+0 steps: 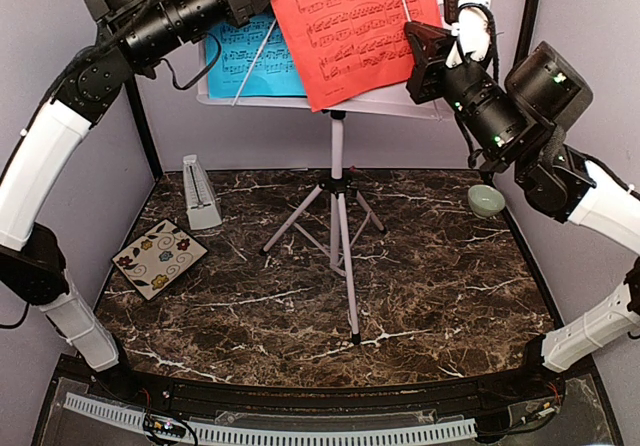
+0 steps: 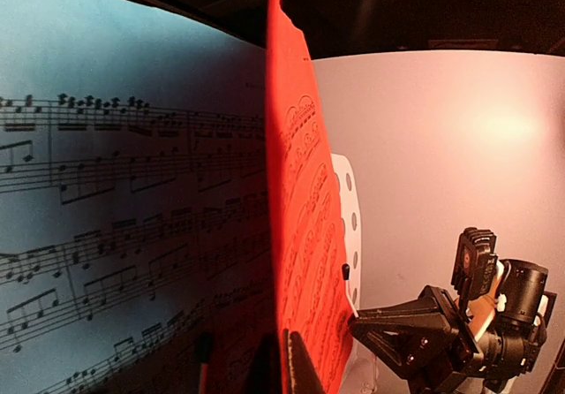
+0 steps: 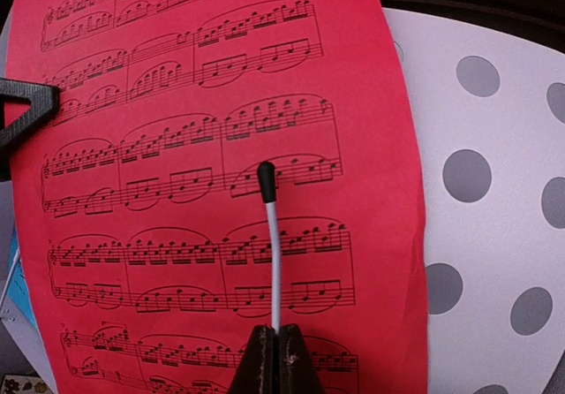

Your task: Set up the instrument practice props

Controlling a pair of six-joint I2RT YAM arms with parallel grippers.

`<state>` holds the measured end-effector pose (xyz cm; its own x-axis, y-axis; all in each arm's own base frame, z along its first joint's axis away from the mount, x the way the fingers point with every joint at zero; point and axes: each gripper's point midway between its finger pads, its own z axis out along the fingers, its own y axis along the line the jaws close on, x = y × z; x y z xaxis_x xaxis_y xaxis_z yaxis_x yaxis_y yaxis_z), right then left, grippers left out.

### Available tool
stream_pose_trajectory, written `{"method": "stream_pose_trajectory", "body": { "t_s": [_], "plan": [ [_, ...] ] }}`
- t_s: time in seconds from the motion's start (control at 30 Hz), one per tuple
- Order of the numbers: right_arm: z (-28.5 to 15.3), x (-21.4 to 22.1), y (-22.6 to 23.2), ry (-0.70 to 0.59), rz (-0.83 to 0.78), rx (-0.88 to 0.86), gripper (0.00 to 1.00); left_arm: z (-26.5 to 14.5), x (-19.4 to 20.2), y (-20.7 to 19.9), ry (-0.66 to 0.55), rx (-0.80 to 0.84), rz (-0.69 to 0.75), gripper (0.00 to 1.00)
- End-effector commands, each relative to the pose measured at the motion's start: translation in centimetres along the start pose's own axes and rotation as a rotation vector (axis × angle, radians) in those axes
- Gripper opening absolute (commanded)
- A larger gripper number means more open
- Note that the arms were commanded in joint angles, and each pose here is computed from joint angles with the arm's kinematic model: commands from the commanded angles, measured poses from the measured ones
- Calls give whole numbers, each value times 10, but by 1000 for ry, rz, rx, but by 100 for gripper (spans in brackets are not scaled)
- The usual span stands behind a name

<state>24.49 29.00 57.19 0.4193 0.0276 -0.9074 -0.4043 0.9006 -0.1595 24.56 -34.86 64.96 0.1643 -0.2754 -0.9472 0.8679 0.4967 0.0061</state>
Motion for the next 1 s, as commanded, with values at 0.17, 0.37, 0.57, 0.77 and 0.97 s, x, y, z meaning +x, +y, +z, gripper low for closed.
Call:
{"method": "stream_pose_trajectory", "body": {
  "t_s": [0.17, 0.37, 0.57, 0.77, 0.97],
  "plan": [
    [-7, -14, 4, -77, 16, -71, 0, 26, 0, -21, -25, 127, 114, 0],
    [-7, -13, 10, -84, 10, -115, 0, 36, 1, -26, -60, 161, 179, 0],
    [-7, -10, 18, -82, 3, -155, 0, 43, 3, -30, -79, 189, 193, 0],
    [-8, -11, 21, -87, -1, -179, 0, 46, 10, -35, -76, 215, 234, 2],
    [-11, -16, 20, -86, 12, -194, 23, 48, 11, -34, -78, 211, 246, 9]
  ]
}}
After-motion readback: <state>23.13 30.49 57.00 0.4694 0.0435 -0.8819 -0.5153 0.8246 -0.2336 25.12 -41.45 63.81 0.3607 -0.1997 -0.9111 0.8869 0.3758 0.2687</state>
